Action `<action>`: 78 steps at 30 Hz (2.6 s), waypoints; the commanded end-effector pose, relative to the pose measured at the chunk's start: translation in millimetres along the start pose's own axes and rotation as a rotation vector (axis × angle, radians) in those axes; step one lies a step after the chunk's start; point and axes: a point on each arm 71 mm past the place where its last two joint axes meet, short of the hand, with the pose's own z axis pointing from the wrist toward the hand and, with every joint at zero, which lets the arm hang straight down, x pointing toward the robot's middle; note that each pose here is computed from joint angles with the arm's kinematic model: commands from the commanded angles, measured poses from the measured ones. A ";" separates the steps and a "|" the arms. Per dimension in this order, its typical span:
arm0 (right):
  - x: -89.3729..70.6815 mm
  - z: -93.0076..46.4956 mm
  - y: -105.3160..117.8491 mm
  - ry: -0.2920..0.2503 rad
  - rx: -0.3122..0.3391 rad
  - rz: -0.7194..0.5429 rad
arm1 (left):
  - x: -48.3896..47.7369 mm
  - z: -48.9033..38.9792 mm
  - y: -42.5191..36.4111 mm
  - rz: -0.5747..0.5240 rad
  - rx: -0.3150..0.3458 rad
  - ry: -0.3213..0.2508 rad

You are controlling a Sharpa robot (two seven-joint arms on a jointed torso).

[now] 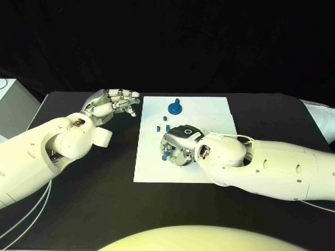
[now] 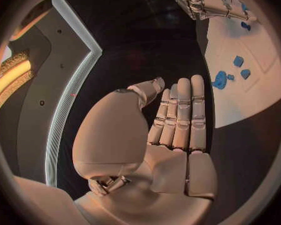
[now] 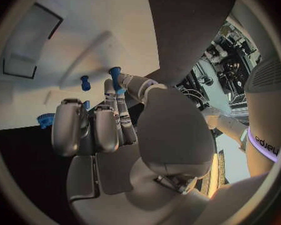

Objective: Assemble the parts on the task board

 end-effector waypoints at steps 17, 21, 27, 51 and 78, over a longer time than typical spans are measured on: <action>13.8 4.9 7.7 0.030 -0.015 -0.019 | 3.0 0.7 0.3 -0.008 0.003 0.021; 13.3 4.2 5.0 0.014 -0.008 -0.015 | 3.1 0.9 0.4 -0.009 0.003 0.020; 12.6 3.6 1.9 -0.001 0.000 -0.013 | 3.0 0.8 0.4 -0.009 0.003 0.020; -11.4 -14.5 -14.3 -0.151 0.013 0.125 | 2.2 0.5 2.3 -0.010 -0.002 0.019; -41.8 -119.3 -146.2 0.056 0.548 0.551 | 1.7 -6.8 21.0 -0.027 -0.035 0.013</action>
